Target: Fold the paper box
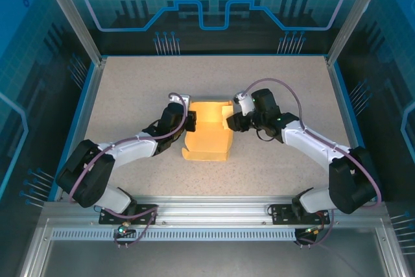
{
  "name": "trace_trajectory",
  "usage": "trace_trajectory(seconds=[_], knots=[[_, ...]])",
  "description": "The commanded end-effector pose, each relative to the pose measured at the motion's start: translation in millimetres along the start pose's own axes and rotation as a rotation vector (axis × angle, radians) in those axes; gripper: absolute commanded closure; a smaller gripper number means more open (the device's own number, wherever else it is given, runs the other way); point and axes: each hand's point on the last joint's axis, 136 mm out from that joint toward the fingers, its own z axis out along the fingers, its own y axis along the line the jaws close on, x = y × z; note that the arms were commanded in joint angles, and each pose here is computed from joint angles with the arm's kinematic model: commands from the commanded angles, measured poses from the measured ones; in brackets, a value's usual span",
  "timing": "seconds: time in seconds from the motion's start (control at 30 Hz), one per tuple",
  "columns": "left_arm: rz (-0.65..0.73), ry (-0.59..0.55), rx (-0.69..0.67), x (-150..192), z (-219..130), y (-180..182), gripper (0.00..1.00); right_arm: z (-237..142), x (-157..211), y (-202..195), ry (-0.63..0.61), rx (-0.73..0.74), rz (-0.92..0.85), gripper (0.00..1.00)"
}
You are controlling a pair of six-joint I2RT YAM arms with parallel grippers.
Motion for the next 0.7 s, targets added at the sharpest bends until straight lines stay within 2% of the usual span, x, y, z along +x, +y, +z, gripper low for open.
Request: trace_trajectory(seconds=[0.0,0.43,0.57,0.67], knots=[[-0.002,-0.004,0.048,-2,-6,-9,1.00,2,-16,5,-0.041,0.031,-0.040,0.61],[0.000,-0.006,0.048,-2,-9,-9,1.00,-5,-23,22,-0.085,-0.052,-0.122,0.56],[0.001,-0.003,0.049,-2,-9,-9,1.00,-4,-25,10,-0.070,0.035,-0.080,0.55],[0.001,-0.006,0.052,-3,-10,-10,1.00,-1,-25,-2,-0.032,0.160,-0.061,0.55]])
